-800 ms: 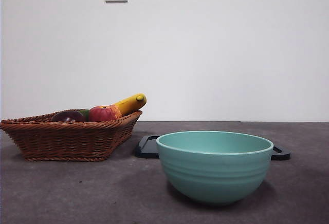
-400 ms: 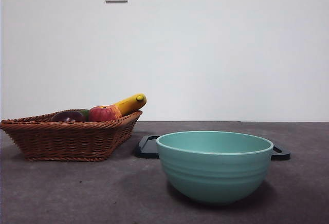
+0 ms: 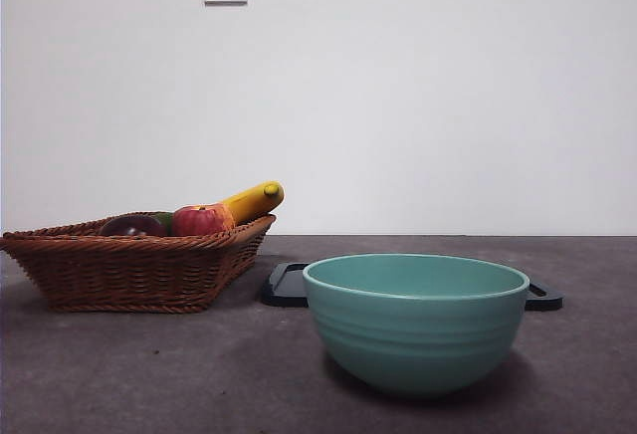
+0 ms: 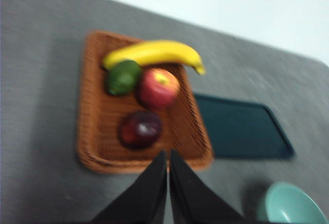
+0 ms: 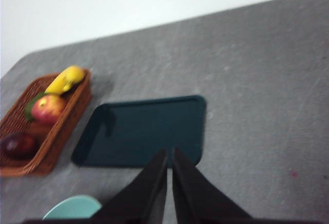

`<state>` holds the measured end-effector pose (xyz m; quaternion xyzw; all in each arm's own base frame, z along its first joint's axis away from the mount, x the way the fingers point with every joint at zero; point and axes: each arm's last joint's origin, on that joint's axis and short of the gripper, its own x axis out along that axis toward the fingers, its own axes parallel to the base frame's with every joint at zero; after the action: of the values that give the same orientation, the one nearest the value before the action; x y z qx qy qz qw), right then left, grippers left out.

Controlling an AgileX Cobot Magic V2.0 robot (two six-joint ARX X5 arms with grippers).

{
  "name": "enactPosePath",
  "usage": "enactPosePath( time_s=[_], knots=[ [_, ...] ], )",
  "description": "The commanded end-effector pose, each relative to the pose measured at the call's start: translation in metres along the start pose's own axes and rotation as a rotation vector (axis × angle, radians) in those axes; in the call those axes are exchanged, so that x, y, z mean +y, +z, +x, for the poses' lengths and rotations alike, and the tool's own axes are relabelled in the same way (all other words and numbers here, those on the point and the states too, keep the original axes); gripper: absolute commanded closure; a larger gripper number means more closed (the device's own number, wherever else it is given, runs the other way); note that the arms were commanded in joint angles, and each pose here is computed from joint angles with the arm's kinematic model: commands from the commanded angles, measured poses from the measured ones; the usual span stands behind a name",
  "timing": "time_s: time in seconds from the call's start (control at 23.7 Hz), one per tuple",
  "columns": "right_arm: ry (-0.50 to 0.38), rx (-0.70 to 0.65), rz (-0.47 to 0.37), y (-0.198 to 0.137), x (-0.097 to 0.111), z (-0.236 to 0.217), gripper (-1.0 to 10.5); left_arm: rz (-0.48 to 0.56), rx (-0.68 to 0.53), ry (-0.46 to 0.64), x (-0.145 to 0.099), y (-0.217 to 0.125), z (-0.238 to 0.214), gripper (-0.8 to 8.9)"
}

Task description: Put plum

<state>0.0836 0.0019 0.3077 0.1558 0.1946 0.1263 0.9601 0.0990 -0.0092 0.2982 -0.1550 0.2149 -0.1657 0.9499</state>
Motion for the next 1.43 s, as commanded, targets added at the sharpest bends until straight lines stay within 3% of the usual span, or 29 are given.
enactPosePath(
  time_s=[0.04, 0.63, 1.01, 1.1, 1.26, 1.43],
  knots=[
    [0.033, 0.045, -0.053, 0.016, 0.008, -0.003, 9.4, 0.073, 0.052, -0.048, -0.006, 0.015, 0.001, 8.05],
    [0.212, 0.432, -0.196, 0.056, 0.037, 0.024, 9.4, 0.232, 0.327, -0.19, -0.035, 0.061, 0.011, 8.05],
    [0.249, 0.483, -0.22, 0.054, 0.042, 0.033, 9.3, 0.251, 0.324, -0.207, -0.037, 0.063, 0.015, 8.04],
    [0.249, 0.483, -0.22, 0.054, 0.042, 0.033, 9.0, 0.253, 0.318, -0.207, -0.037, 0.063, 0.015, 7.34],
    [0.249, 0.483, -0.22, 0.054, 0.042, 0.033, 5.7, 0.253, 0.318, -0.207, -0.037, 0.063, 0.015, 4.15],
    [0.249, 0.483, -0.22, 0.054, 0.042, 0.033, 5.5, 0.253, 0.318, -0.207, -0.037, 0.063, 0.015, 3.44]
  ],
)
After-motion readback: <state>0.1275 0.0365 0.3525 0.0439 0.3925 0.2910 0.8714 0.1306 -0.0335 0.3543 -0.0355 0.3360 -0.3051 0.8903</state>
